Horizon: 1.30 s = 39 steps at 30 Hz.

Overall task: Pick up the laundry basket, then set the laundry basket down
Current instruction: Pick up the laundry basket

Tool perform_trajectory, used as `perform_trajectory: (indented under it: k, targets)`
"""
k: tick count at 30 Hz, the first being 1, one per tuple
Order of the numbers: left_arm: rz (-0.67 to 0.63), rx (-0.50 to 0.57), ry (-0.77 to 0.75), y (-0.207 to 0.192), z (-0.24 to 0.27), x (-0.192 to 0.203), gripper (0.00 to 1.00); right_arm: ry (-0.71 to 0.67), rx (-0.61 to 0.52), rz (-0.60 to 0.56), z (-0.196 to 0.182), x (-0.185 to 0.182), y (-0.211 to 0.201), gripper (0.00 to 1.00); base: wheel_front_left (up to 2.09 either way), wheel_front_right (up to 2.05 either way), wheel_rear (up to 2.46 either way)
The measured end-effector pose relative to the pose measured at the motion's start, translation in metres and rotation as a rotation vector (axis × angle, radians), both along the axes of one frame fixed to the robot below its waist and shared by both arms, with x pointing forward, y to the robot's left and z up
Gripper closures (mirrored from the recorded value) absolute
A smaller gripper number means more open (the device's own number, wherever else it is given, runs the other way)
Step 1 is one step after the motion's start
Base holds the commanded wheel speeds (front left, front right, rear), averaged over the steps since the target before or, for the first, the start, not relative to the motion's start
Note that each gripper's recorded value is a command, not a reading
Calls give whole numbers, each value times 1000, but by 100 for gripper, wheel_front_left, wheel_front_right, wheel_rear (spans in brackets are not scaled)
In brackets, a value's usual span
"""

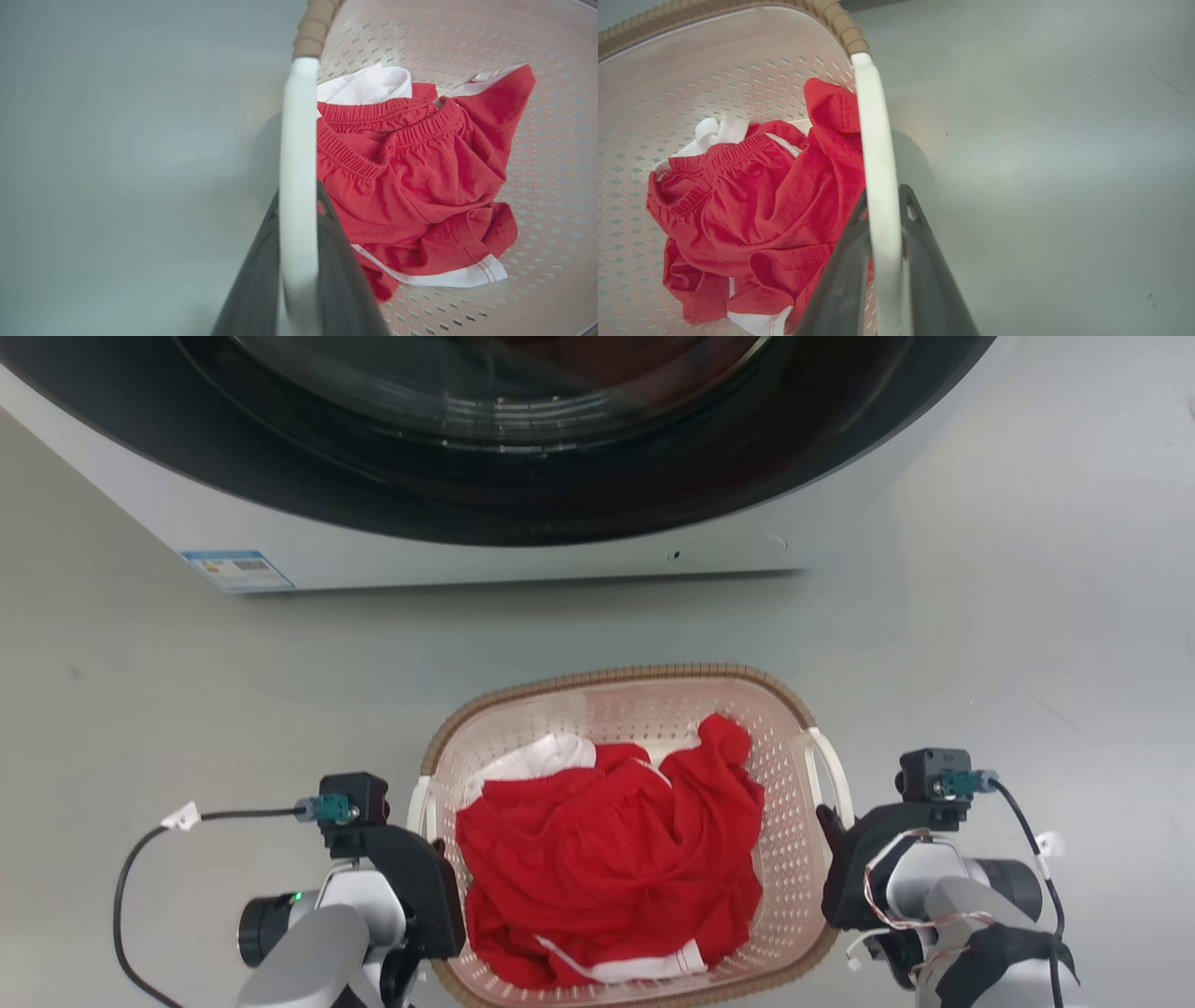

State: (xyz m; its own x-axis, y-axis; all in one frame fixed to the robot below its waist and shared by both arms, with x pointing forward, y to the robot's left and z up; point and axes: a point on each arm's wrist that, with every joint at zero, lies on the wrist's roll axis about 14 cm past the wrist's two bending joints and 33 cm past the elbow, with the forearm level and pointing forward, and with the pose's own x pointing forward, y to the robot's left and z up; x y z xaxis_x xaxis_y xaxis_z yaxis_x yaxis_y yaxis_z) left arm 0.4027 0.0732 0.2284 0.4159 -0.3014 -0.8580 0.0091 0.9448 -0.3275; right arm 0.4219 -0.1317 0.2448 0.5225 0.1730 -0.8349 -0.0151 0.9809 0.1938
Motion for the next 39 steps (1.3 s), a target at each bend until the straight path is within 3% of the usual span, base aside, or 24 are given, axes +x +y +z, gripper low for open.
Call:
perform_trajectory:
  k: [23, 39]
  targets:
    - [1, -16, -4, -4, 48, -57, 100, 1, 19, -31, 41, -63, -2, 100, 0, 0, 0]
    - [29, -10, -23, 2, 69, -82, 100, -33, 29, -17, 63, -83, 4, 100, 0, 0, 0]
